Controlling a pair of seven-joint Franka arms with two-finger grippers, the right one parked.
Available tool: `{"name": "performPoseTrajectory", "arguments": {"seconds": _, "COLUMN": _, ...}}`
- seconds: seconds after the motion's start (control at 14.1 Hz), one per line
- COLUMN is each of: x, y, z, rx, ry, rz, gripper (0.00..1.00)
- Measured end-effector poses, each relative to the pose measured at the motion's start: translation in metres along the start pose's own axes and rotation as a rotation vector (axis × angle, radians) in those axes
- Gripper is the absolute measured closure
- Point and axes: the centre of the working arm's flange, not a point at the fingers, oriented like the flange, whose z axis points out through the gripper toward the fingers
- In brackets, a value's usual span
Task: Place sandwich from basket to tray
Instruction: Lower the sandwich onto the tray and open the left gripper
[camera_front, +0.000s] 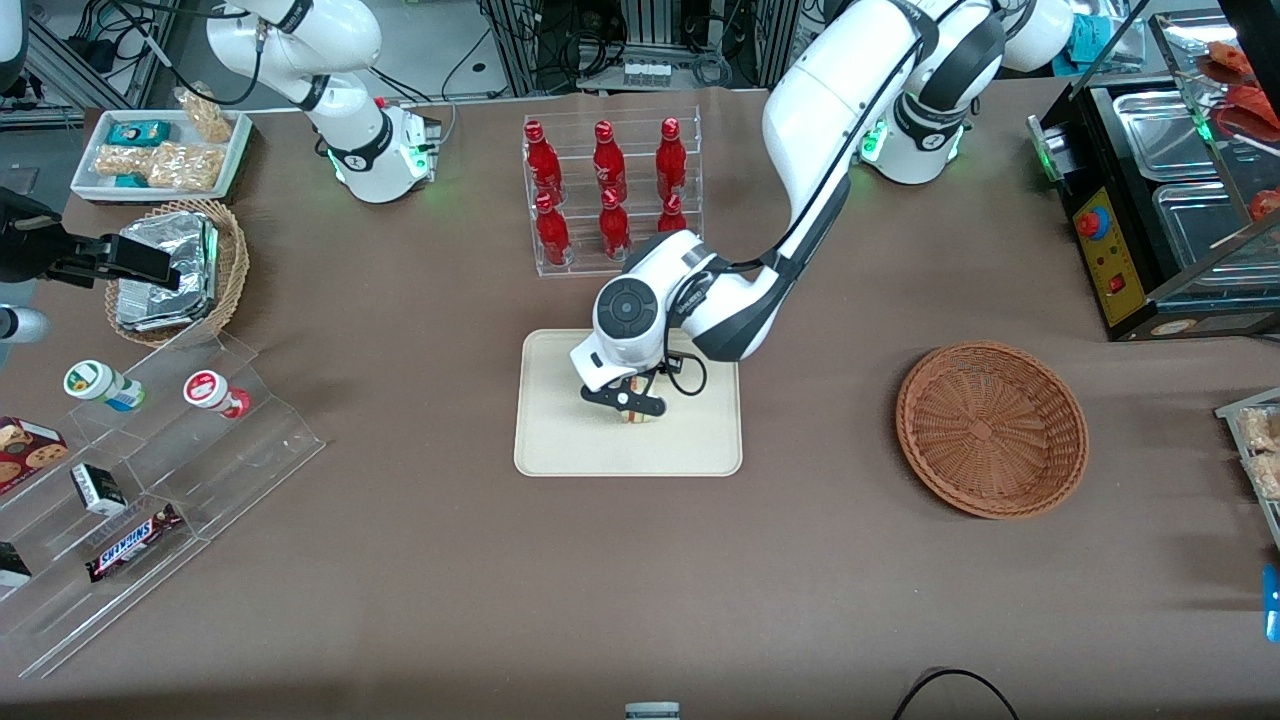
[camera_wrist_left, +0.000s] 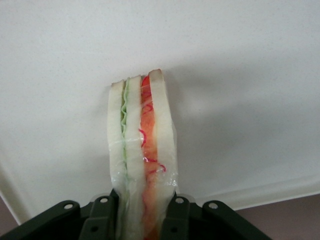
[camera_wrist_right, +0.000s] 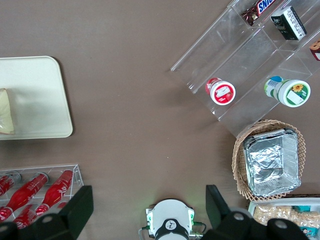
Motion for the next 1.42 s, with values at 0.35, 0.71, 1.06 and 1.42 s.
{"name": "performPoseTrajectory", "arguments": {"seconds": 0.35, "x": 0.002, "y": 0.005, "z": 0.006, "rx": -0.002, "ry": -0.001, "rz": -0.021, "gripper": 0.47}}
{"name": "performPoseTrajectory", "arguments": {"seconds": 0.71, "x": 0.004, "y": 0.005, "z": 0.003, "rx": -0.004, "ry": 0.004, "rz": -0.023, "gripper": 0.0}}
{"name": "performPoseTrajectory", "arguments": {"seconds": 1.06, "x": 0.006, "y": 0.005, "z": -0.003, "rx": -0.007, "ry": 0.01, "rz": -0.027, "gripper": 0.0}}
{"name": "performPoseTrajectory", "arguments": {"seconds": 1.42, "x": 0.021, "y": -0.043, "z": -0.096, "rx": -0.007, "ry": 0.031, "rz": -0.096, "gripper": 0.0}}
